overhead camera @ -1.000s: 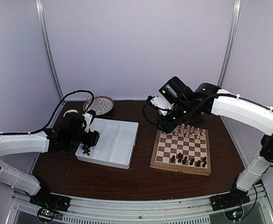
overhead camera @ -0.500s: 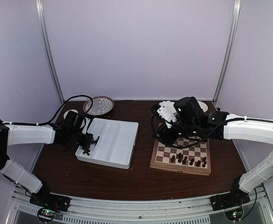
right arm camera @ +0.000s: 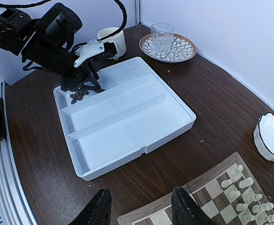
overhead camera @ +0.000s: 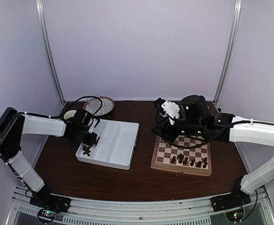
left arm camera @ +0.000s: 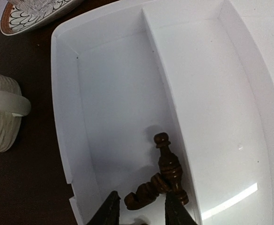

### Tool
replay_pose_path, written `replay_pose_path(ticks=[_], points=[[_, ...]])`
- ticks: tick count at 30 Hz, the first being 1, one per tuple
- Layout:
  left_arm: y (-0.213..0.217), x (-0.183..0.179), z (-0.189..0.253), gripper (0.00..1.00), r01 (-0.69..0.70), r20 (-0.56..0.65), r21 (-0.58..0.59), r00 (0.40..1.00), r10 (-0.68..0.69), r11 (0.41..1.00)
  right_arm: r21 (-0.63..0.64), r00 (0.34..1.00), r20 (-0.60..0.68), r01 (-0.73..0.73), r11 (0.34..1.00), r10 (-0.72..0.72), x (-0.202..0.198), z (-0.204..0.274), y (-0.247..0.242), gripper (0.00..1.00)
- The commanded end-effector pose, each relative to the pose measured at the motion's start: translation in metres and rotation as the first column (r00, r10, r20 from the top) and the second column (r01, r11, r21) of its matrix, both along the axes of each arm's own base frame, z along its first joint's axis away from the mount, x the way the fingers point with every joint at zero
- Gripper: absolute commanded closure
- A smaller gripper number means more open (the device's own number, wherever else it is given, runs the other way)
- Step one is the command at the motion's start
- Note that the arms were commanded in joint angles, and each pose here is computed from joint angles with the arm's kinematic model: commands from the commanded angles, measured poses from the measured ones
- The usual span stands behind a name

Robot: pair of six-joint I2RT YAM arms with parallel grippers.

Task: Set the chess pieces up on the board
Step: Pick up the knight from the storage box.

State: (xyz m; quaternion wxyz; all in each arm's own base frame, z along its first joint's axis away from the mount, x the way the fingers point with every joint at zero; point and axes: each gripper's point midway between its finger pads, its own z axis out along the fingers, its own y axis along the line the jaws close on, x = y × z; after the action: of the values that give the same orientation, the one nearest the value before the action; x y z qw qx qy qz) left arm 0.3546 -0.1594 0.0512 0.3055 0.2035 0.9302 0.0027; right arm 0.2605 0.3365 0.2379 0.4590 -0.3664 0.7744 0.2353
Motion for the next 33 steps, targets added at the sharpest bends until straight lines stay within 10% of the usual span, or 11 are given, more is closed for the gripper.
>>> replay_pose_path(ticks=[1, 22, 33], points=[[-0.003, 0.006, -0.004, 0.67, 0.015, -0.041, 0.007, 0.999, -0.015, 1.0, 0.026, 1.0, 0.007, -0.004, 1.0, 0.003, 0.0, 0.003, 0.003, 0.53], [-0.006, 0.003, -0.038, 0.77, 0.0, -0.217, 0.034, 0.976, 0.007, 0.999, 0.026, 1.0, -0.006, -0.014, 1.0, 0.015, 0.0, -0.002, 0.007, 0.53], [-0.01, -0.005, 0.024, 0.82, -0.004, -0.021, -0.13, 1.0, 0.001, 0.992, 0.061, 1.0, 0.011, -0.03, 0.998, 0.029, -0.004, 0.002, 0.005, 0.55]])
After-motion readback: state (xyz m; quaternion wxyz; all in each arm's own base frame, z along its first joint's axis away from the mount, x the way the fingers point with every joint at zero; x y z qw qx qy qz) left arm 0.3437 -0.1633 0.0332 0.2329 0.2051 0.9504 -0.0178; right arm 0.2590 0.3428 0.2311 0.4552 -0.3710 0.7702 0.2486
